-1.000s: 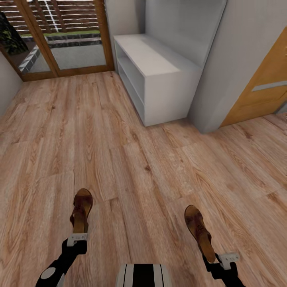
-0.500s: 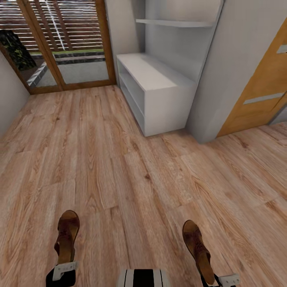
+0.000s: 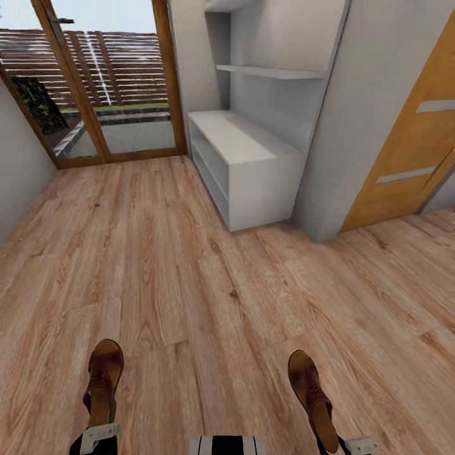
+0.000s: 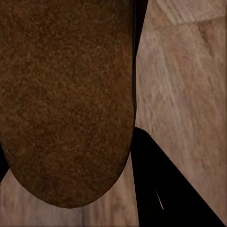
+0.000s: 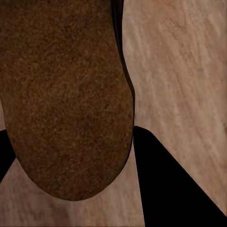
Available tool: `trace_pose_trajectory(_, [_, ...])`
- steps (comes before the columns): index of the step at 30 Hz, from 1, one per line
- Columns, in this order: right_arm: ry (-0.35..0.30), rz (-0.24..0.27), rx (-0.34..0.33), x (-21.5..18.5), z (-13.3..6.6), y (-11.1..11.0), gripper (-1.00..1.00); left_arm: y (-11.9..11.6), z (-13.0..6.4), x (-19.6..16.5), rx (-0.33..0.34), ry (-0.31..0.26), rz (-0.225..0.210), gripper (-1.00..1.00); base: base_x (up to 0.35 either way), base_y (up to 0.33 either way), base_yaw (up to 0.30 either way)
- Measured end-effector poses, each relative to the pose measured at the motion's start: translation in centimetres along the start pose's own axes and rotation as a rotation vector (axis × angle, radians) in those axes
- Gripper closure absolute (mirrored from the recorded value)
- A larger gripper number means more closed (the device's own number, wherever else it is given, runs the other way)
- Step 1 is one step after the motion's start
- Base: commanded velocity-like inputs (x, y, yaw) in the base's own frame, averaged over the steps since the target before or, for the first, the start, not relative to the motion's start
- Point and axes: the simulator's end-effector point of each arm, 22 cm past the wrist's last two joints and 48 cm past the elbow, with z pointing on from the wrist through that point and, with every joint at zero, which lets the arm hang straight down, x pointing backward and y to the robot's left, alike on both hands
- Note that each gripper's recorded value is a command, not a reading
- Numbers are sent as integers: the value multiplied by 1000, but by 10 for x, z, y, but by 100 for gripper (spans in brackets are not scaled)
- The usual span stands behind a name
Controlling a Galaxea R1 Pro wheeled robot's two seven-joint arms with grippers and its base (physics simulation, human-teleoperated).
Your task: Pick up the two gym shoes and the two sandals from the corridor floor and place them onto the hallstand (shoe rack) in the corridor, making sure they are on the rack and not on the floor. Arrange them so the two gym shoes are next to each other and the two sandals are next to each other.
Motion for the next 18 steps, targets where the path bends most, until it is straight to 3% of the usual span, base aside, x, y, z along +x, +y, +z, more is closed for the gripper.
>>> trace_pose_trajectory(18, [-79, 0, 3, -44, -8, 0, 100, -3, -10, -38, 6, -66, -17, 100, 0, 0, 0])
